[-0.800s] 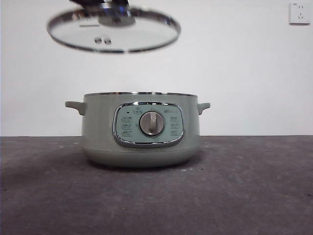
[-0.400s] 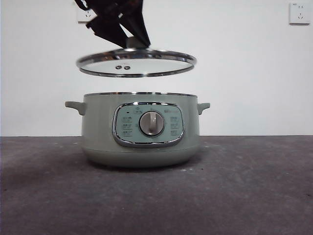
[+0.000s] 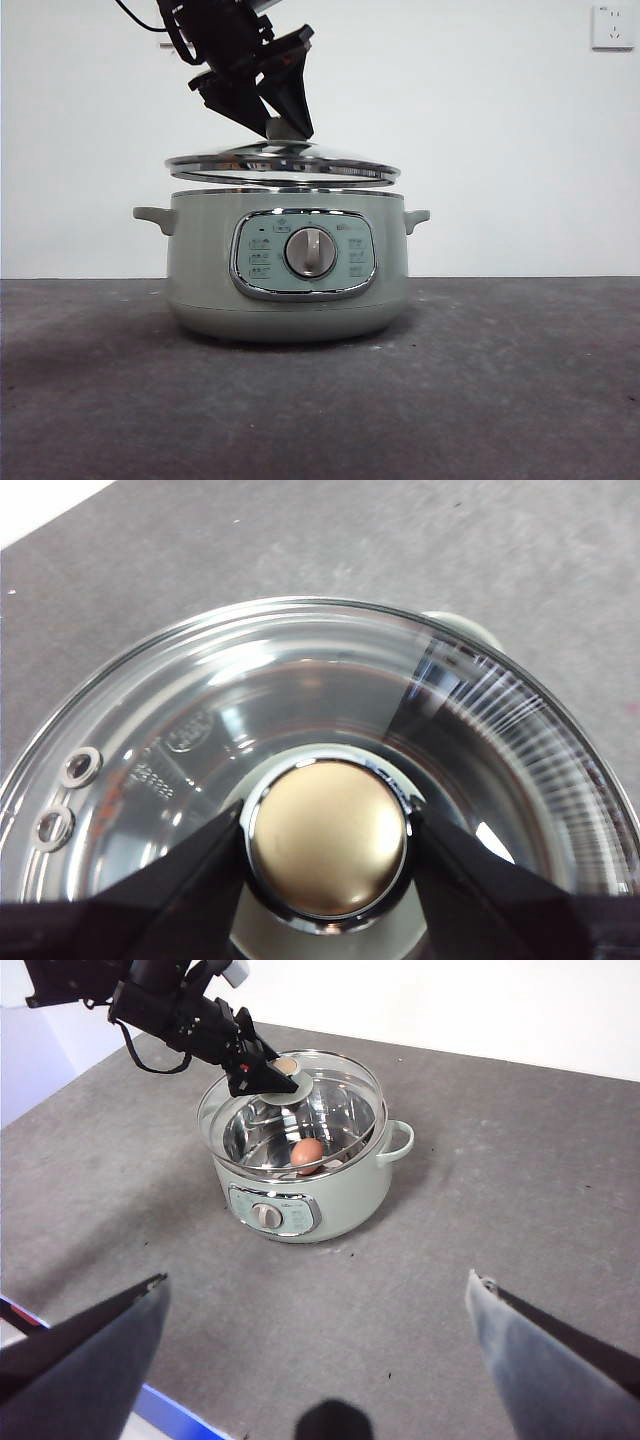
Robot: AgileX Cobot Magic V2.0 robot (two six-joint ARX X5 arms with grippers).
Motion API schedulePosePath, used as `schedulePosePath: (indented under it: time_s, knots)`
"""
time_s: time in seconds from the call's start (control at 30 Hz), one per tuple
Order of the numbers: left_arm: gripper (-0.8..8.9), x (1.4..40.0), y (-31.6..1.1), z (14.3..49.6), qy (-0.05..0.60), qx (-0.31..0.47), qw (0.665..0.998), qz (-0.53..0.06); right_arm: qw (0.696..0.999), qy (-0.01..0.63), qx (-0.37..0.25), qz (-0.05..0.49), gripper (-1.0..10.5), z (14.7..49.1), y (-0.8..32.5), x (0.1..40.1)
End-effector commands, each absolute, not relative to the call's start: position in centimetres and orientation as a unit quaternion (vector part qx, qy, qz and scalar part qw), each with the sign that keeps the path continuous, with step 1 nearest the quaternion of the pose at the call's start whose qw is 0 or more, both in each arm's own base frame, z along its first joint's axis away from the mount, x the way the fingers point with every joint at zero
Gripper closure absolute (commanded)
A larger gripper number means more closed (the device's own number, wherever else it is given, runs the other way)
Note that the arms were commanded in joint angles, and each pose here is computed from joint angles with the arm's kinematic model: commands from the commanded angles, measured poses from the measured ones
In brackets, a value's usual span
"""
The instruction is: Pick up the egg,open the lid,put the egg in the pot,close the lid
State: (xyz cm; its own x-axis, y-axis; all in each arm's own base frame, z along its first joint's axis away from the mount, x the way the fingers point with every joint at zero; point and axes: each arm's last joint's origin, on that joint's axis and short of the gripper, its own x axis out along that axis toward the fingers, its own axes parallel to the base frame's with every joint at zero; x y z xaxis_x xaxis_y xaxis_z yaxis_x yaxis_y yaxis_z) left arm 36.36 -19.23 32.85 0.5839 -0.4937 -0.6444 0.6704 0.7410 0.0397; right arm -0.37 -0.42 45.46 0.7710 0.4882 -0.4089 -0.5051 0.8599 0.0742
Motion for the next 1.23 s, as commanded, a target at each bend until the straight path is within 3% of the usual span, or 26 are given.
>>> schedulePosePath:
  time_s: [0.03, 0.87, 1.07, 1.23]
  knots:
    - [8.22, 36.8, -19.5, 33.1, 0.288, 0.143, 0.884, -0.338, 0.938, 0.225, -0.019, 0.261, 4.5, 45.1, -0.5, -0.5]
    - [7.99, 37.7, -19.6, 30.4, 0.347, 0.143, 0.865, -0.332, 0.941, 0.224, -0.021, 0.254, 4.5, 45.1, -0.5, -0.5]
    - [4.81, 37.7, -19.5, 30.3, 0.349, 0.142, 0.865, -0.331, 0.940, 0.224, -0.021, 0.255, 4.5, 45.1, -0.5, -0.5]
    - [4.31, 37.6, -19.5, 30.5, 0.348, 0.142, 0.866, -0.331, 0.941, 0.224, -0.021, 0.254, 4.5, 45.1, -0.5, -0.5]
